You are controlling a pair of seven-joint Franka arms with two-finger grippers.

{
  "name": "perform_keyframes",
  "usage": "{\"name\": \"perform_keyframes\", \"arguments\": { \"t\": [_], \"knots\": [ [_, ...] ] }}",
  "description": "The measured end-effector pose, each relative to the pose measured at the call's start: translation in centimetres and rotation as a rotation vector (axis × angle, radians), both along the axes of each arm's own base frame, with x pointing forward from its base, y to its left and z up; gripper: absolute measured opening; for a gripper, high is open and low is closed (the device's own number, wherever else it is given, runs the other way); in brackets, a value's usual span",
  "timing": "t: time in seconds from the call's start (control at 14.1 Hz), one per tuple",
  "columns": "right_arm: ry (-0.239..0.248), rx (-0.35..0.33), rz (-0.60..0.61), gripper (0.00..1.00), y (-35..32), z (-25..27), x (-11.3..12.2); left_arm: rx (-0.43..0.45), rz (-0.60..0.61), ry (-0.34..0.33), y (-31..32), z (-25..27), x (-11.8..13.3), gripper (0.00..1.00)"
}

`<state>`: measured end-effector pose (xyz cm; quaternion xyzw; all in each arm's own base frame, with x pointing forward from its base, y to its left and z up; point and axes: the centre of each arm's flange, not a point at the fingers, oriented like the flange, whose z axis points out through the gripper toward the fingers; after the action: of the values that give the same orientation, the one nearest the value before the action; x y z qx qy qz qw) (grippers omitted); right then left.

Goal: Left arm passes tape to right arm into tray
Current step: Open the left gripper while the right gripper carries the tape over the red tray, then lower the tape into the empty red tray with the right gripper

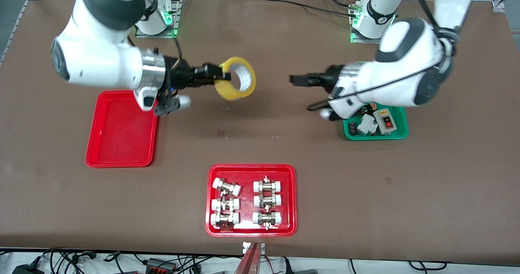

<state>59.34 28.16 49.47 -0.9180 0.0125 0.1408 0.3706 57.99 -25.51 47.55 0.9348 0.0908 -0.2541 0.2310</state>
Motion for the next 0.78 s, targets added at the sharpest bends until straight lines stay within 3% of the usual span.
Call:
{"name": "perform_keyframes", "arguments": {
  "t": [0.21, 0.36, 0.43, 0.57, 0.78],
  "knots": [
    [0.034, -0.006, -0.074, 0.53, -9.4, -6.7, 4.7, 0.139, -0.196, -0.136, 5.8, -1.3, 1.3, 1.00],
    [0.102, -0.005, -0.112, 0.53, -17.4, -10.8, 6.1, 0.208, -0.282, -0.203, 8.8, -1.1, 2.0, 1.00],
    [0.119, -0.021, -0.115, 0.53, -21.5, -12.4, 6.2, 0.229, -0.309, -0.231, 10.4, -0.7, 2.3, 1.00],
    [0.108, -0.064, -0.096, 0.53, -28.5, -15.1, 5.9, 0.260, -0.357, -0.286, 13.6, 0.9, 2.7, 1.00],
    [0.094, -0.031, -0.083, 0.53, -36.0, -19.9, 4.6, 0.284, -0.417, -0.359, 16.0, 5.3, 1.6, 1.00]
  ]
}}
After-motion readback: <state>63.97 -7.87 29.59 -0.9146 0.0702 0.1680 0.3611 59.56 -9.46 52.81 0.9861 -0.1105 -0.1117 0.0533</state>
